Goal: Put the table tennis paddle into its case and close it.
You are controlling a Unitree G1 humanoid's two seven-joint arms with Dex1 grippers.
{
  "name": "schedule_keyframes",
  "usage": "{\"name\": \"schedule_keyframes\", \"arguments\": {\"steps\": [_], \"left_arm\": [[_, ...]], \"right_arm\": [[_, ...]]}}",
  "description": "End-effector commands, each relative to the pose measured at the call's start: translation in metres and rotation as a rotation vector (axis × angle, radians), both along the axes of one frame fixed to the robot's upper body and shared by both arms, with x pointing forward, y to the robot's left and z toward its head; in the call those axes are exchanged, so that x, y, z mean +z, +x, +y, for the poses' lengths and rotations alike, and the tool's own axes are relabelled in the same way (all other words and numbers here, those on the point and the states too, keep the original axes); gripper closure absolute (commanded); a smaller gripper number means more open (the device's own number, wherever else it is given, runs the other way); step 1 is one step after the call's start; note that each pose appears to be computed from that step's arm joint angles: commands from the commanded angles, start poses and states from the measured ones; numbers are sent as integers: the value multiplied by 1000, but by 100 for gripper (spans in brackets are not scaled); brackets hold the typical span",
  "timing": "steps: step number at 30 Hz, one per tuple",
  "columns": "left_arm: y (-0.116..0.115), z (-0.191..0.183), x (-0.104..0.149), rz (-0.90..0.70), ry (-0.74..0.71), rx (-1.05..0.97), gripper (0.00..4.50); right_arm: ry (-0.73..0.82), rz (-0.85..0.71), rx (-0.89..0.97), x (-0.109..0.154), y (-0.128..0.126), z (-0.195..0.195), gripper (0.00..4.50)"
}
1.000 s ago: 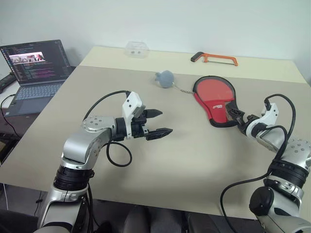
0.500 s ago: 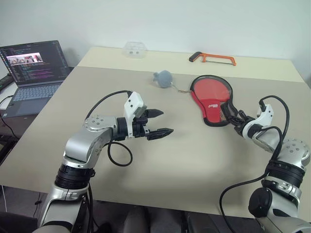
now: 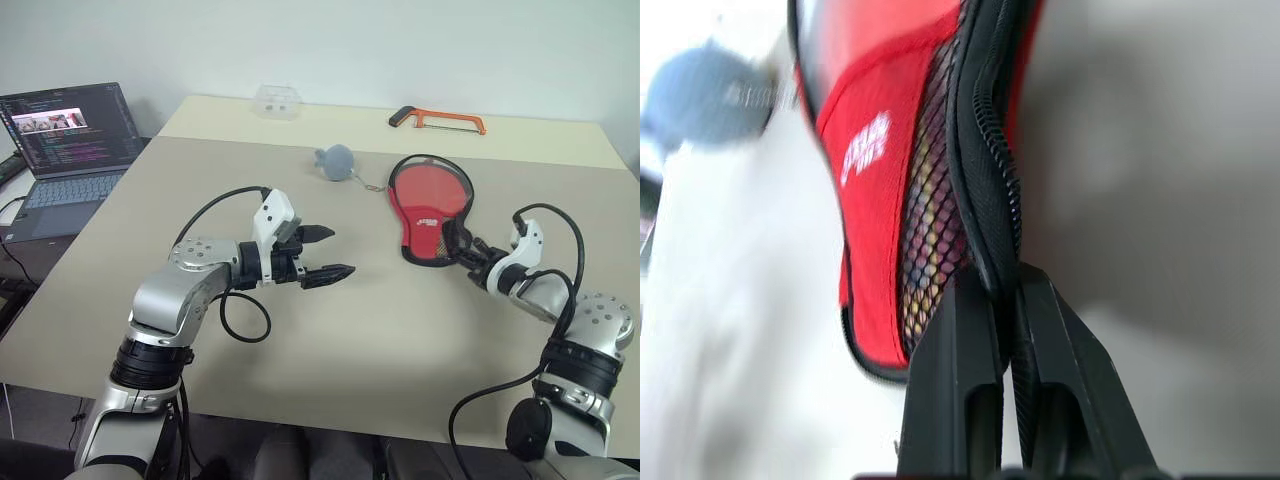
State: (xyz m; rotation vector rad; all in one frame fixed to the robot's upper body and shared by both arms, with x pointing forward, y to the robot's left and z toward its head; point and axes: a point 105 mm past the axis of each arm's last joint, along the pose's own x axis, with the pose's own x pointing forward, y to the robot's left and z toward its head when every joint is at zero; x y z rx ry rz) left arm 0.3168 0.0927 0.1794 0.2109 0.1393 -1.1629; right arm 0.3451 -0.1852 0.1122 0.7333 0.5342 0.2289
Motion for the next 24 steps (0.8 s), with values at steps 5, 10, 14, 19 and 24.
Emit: {"name": "schedule_keyframes", "arguments": {"steps": [5, 10, 14, 19, 24], "left_arm": [[-2, -5, 11, -44, 5, -47, 0], [-4, -5, 9, -34, 14, -62, 0], [-5, -7, 8, -24, 18, -78, 0], [-6, -9, 6, -11, 24, -97, 0], [-4, -9, 6, -7, 30, -101, 0]], "right_arm": [[-30, 26, 207, -8, -38, 41, 446], [-54, 22, 280, -13, -63, 51, 446], [-56, 10, 362, -16, -87, 64, 446], [-67, 19, 445, -21, -114, 73, 446], [-44, 50, 558, -23, -154, 84, 446]]}}
